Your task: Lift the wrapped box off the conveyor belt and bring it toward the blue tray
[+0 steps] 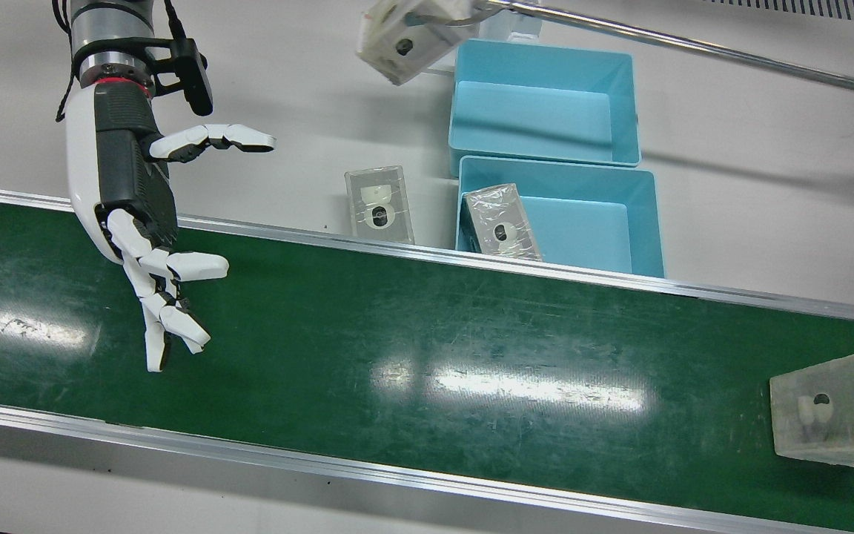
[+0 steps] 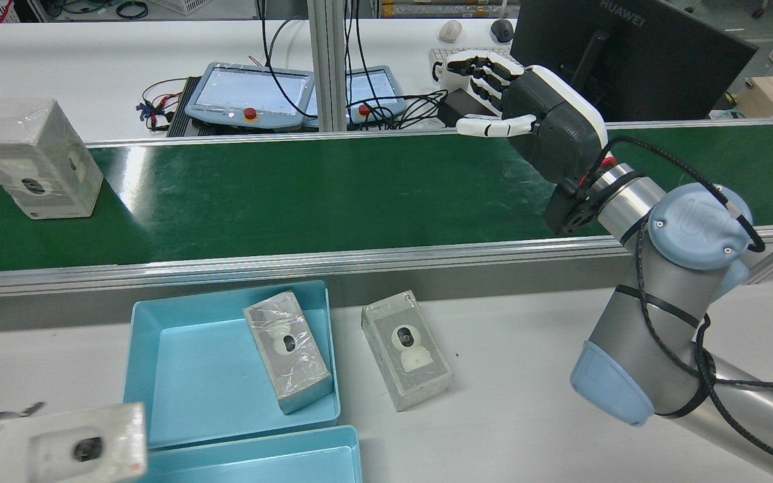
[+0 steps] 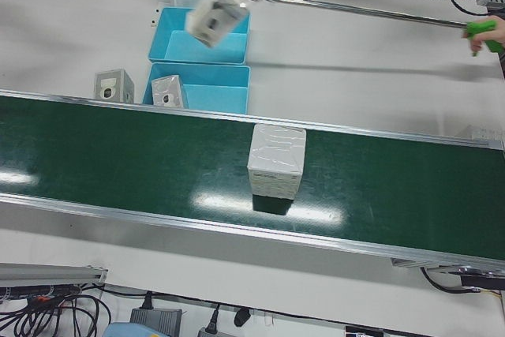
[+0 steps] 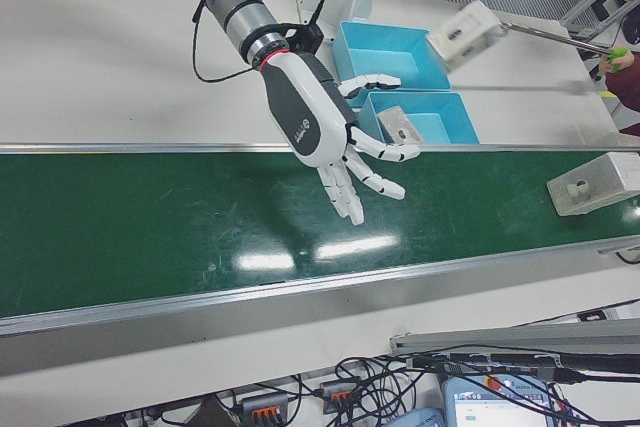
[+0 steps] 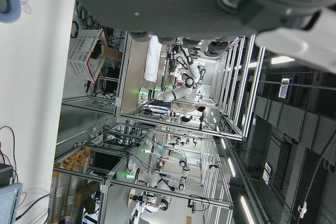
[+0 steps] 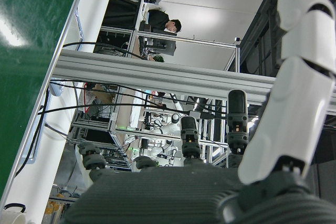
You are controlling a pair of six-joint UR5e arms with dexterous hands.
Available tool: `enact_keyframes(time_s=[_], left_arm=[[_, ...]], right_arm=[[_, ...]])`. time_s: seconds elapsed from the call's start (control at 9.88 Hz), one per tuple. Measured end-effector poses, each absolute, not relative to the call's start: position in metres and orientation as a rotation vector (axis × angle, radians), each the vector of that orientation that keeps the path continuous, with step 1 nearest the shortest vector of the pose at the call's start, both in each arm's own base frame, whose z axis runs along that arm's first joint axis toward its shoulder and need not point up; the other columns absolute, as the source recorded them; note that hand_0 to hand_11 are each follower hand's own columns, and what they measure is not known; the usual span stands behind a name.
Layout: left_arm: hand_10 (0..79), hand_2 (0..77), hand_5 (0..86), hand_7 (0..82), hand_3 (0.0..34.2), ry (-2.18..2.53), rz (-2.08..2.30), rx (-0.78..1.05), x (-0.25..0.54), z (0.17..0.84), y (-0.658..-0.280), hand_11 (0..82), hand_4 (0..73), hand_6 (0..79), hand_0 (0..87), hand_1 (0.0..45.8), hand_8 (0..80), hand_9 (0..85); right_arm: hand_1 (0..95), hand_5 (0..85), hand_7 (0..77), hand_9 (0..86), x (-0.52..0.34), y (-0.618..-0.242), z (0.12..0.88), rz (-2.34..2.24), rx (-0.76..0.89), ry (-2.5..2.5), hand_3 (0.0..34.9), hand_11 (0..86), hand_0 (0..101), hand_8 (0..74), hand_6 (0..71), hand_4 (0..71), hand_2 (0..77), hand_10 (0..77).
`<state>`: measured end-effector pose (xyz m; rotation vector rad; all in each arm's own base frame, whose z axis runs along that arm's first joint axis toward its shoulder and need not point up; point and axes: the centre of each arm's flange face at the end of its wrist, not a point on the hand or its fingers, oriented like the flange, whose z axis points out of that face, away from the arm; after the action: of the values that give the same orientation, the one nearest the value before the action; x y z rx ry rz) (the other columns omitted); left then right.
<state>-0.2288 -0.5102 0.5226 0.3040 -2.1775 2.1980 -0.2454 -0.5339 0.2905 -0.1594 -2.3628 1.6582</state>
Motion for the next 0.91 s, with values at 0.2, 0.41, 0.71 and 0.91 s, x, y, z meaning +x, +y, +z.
enact_keyframes(time_s=[0.2,0.41,0.71,0.91], left_arm=[[0.5,1.1,0.5,0.5,0.0,-2.177,2.198,0.304,-0.2288,0.5226,-0.5102,0.0,0.0,0.0,0.0,0.0,0.5,0.0],[0.5,0.5,0.5,0.5,0.0,-2.177,2.198,0.304,-0.2288,0.5227,-0.5102,0.0,0.5,0.5,0.0,0.0,0.0,0.5],[0.5,0.5,0.5,0.5,0.0,-2.178,2.198,0.304,-0.2288,0.5226,-0.5102,0.0,0.5,0.5,0.0,0.0,0.5,0.0],[0.5,0.5,0.5,0.5,0.0,-2.178,2.198,0.304,-0.2288,0.5226,-0.5102,0.0,0.0,0.0,0.0,0.0,0.5,0.0]], right_arm=[[9.3,27.8,19.1,2.2,-0.2455,-0.5339,0.2905,1.658,-0.160,-2.363,30.2,8.7,41,0.0,0.0,19.6,20.2,6.0],[9.3,27.8,19.1,2.2,-0.2461,-0.5337,0.2903,1.657,-0.161,-2.363,30.3,8.7,41,0.0,0.0,19.6,20.2,6.0],[9.3,27.8,19.1,2.2,-0.2463,-0.5337,0.2898,1.657,-0.162,-2.364,30.3,8.7,41,0.0,0.0,20.7,20.2,6.0],[9.3,27.8,19.1,2.2,-0.2464,-0.5338,0.2894,1.656,-0.162,-2.364,30.3,8.7,41,0.0,0.0,20.7,20.2,6.0]])
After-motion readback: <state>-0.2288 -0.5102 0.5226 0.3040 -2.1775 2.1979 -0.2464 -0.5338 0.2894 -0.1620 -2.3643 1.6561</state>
